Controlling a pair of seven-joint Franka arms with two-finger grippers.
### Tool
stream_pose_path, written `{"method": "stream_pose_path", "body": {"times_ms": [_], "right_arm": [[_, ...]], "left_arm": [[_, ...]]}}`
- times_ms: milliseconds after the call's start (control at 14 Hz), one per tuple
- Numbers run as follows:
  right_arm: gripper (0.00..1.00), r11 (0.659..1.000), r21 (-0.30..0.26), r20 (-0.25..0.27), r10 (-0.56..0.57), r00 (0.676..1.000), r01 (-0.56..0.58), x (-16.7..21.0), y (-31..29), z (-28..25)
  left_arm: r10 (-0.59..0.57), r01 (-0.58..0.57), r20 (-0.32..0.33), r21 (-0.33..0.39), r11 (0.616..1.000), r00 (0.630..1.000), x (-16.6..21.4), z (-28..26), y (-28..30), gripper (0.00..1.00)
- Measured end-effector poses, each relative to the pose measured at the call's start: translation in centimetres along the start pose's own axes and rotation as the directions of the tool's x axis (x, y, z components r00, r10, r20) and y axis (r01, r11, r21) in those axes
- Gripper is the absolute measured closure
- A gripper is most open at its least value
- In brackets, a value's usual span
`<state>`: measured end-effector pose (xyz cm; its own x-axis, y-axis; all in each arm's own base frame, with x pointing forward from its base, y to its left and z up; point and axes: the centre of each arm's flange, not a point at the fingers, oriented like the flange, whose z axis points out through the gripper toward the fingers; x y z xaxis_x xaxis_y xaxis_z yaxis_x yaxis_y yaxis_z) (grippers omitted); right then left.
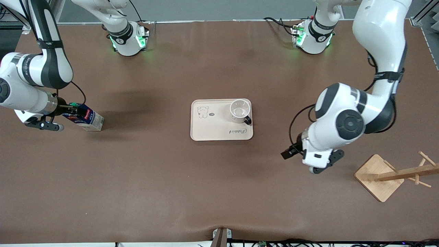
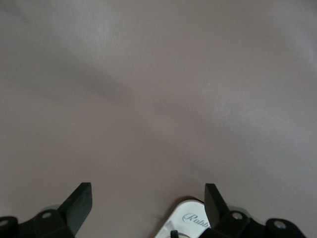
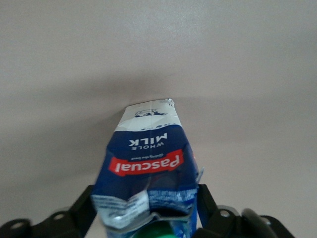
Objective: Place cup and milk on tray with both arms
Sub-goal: 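Release the mug and raise the left gripper while the right gripper grasps the milk, then carry the milk carton with the right gripper over the tray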
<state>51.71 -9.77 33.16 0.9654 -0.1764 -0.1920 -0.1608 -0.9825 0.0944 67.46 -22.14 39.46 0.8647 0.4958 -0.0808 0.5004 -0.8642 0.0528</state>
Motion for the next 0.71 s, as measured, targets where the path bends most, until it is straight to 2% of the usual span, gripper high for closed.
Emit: {"method": "stream_pose_path", "body": {"times_ms": [71, 143, 286, 500, 571, 714], "right_arm": [[0.30, 1.000, 0.001, -0.005, 0.002, 1.000, -0.002, -0.2, 0.2, -0.3], [0.36, 1.000, 0.001, -0.012, 0.003, 1.000, -0.003, -0.3, 0.2, -1.0], [0.37, 1.000, -0.003, 0.003, -0.005, 1.000, 0.005, -0.5, -0.1, -3.4], [0.37, 0.999, -0.018, 0.063, -0.044, 0.997, 0.046, -0.8, -2.7, -8.8], [0.38, 0.998, -0.011, 0.082, -0.060, 0.995, 0.061, -1.1, -4.5, -10.4], [0.46, 0.995, 0.053, 0.098, -0.093, 0.991, 0.088, -1.9, -8.6, -12.4]], "left_arm": [[0.018, -0.018, -0.018, -0.009, 1.000, 1.000, 0.5, -1.5, -0.7, 0.00], [0.039, -0.039, -0.035, -0.006, 0.999, 0.999, 0.9, -3.1, -1.4, 0.00], [0.096, -0.095, -0.054, 0.018, 0.995, 0.994, 1.4, -6.1, -3.4, 0.00], [0.179, -0.177, -0.068, 0.044, 0.983, 0.981, 2.2, -10.4, -6.8, 0.00], [0.201, -0.198, -0.072, 0.051, 0.979, 0.977, 2.4, -11.6, -7.8, 0.00], [0.236, -0.232, -0.080, 0.062, 0.971, 0.968, 2.3, -13.8, -9.3, 0.00]]}}
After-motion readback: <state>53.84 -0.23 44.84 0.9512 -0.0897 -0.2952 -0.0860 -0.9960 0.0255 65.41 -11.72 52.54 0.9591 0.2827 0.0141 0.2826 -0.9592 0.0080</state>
